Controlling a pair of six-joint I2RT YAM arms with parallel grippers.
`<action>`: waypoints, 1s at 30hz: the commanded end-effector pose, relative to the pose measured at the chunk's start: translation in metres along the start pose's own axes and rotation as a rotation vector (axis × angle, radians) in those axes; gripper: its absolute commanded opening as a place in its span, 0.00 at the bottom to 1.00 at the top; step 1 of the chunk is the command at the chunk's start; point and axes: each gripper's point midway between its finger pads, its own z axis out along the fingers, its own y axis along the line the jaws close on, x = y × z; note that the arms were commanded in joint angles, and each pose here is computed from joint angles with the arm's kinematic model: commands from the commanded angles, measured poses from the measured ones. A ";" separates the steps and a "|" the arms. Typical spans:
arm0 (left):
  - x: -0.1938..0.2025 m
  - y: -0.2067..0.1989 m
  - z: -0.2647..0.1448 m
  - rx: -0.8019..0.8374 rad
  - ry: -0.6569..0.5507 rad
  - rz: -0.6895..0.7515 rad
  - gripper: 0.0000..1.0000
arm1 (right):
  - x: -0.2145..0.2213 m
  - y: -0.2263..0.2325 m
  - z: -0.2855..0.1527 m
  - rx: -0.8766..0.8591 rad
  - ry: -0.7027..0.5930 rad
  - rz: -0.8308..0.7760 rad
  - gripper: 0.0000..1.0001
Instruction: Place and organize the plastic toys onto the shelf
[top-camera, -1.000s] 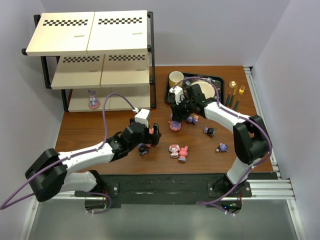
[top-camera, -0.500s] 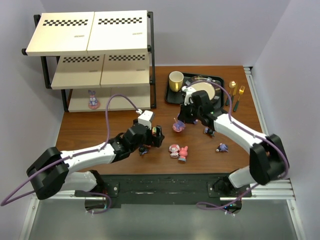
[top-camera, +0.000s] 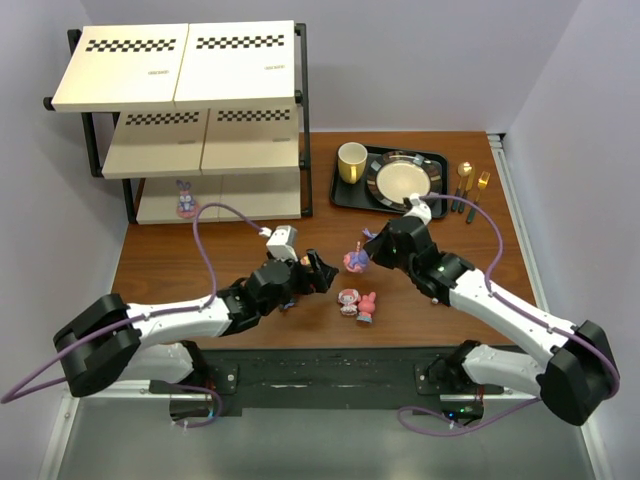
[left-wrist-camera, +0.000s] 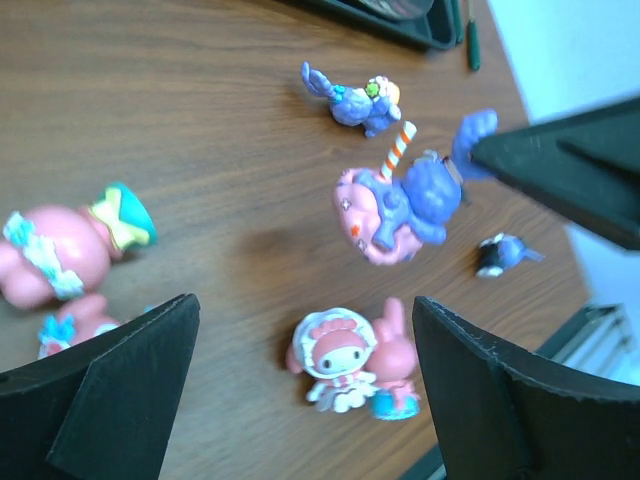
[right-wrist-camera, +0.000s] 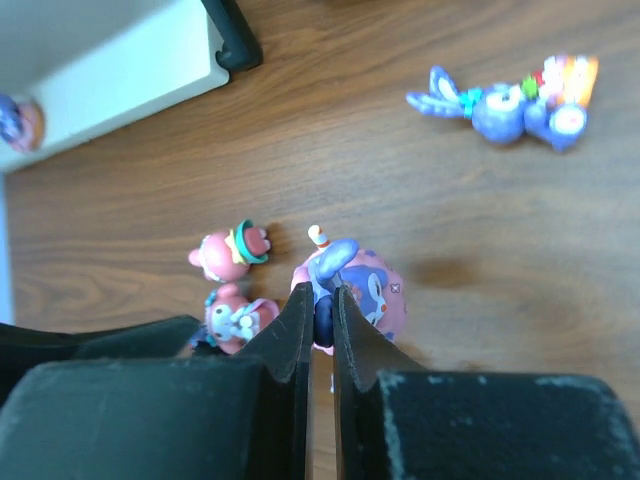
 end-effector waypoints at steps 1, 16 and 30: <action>-0.026 -0.022 0.001 0.076 -0.127 -0.274 0.91 | -0.022 0.024 -0.012 -0.082 -0.115 0.196 0.00; -0.025 -0.038 0.023 0.125 -0.136 -0.304 0.79 | -0.005 0.044 -0.025 -0.224 -0.065 0.332 0.00; -0.025 -0.040 0.028 0.152 -0.158 -0.312 0.21 | 0.009 0.060 -0.025 -0.287 -0.041 0.377 0.00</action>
